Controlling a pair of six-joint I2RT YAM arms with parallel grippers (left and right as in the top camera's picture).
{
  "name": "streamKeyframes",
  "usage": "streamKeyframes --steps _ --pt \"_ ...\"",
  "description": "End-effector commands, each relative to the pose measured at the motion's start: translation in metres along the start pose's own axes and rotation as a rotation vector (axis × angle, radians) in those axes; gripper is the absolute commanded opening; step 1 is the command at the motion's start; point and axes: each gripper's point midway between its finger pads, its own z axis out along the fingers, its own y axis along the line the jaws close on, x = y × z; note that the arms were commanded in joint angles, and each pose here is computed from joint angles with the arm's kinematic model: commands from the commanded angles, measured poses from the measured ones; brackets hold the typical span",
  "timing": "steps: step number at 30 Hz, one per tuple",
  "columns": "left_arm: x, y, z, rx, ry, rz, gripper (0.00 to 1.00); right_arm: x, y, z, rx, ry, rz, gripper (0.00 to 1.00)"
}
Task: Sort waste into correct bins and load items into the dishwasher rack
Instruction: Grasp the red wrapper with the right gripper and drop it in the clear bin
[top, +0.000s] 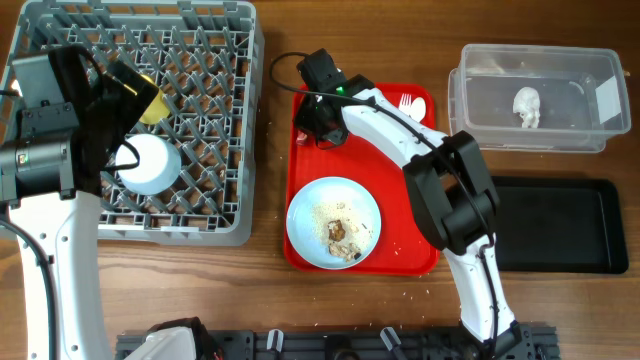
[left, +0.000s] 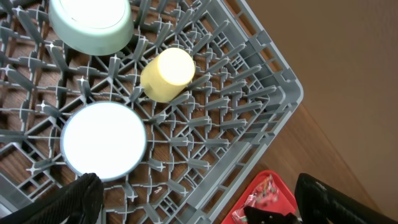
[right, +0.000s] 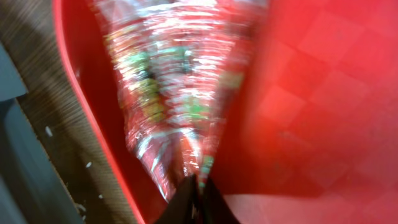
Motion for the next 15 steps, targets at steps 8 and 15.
streamKeyframes --steps 8,15 --pt "-0.004 0.002 -0.002 -0.007 -0.018 -0.013 1.0 -0.185 -0.127 -0.266 -0.027 -0.501 0.323 0.04" --pt "-0.004 0.002 -0.002 -0.007 -0.018 -0.013 1.0 -0.201 -0.293 -0.287 0.189 -0.469 0.582 1.0"
